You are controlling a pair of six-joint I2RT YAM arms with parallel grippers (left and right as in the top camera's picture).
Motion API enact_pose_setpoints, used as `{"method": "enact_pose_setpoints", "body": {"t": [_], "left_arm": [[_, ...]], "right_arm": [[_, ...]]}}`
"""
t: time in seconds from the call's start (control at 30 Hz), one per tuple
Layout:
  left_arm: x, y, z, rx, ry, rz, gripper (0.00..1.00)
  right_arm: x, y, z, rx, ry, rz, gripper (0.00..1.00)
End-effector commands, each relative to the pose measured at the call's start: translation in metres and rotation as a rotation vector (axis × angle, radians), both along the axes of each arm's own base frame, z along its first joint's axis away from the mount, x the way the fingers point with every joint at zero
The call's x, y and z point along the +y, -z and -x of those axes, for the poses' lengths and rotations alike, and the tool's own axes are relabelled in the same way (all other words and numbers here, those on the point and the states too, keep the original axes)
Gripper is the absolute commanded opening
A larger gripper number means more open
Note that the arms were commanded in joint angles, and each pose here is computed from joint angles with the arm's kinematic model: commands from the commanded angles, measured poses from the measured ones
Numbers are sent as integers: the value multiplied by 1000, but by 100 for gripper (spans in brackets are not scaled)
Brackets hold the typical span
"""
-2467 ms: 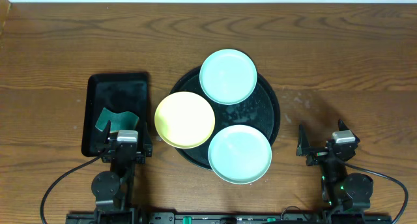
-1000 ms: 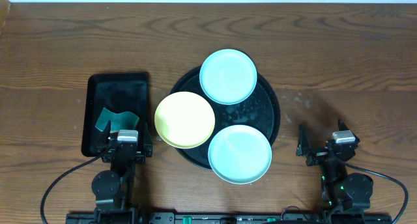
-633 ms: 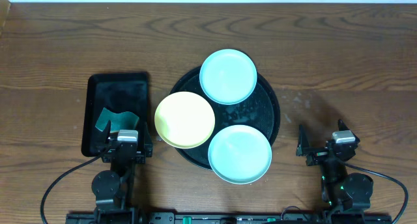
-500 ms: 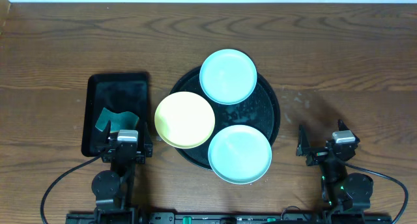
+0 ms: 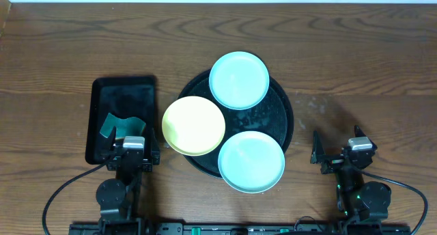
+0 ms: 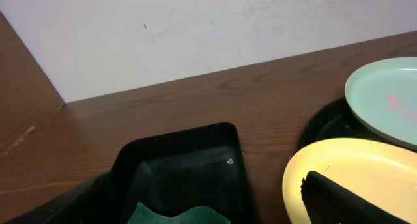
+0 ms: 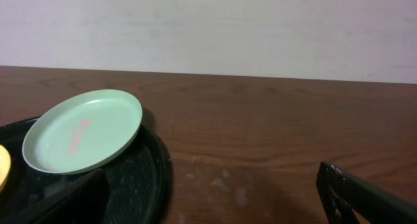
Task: Clean dirty plates on tray and stack at the side
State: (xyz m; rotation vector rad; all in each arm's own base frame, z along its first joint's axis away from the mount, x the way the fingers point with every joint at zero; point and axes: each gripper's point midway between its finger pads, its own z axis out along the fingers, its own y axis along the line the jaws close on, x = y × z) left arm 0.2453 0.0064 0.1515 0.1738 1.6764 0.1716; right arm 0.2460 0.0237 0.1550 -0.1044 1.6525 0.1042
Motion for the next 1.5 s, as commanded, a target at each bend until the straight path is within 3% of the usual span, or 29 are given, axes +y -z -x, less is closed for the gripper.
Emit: {"method": "enact_pose_setpoints", "body": {"t": [0.0,0.37,0.5,0.73,0.97,1.23,1.47], "left_arm": [[-3,17,1,52,17,-11,90],[-4,16,1,51,20,-4,90],[-3,9,1,36,7,86,90],[-4,-45,4,-49,3,163,90],[-3,-109,-8,-44,3,163,90],[-1,-159,-44,134,-13,181,91],[1,-164,-74,448,-66,271,90]], "right_arm": [[-1,2,0,7,5,-14,99],[-1,1,0,7,5,-18,99],[5,-2,0,-8,-30,-22,99],[11,-63,6,-181,-69,-35,99],[6,-123,1,-202,-47,-30,99],[17,-181,-50,-84,-116,13,99],[37,-170,-119,273,-242,-42,99]]}}
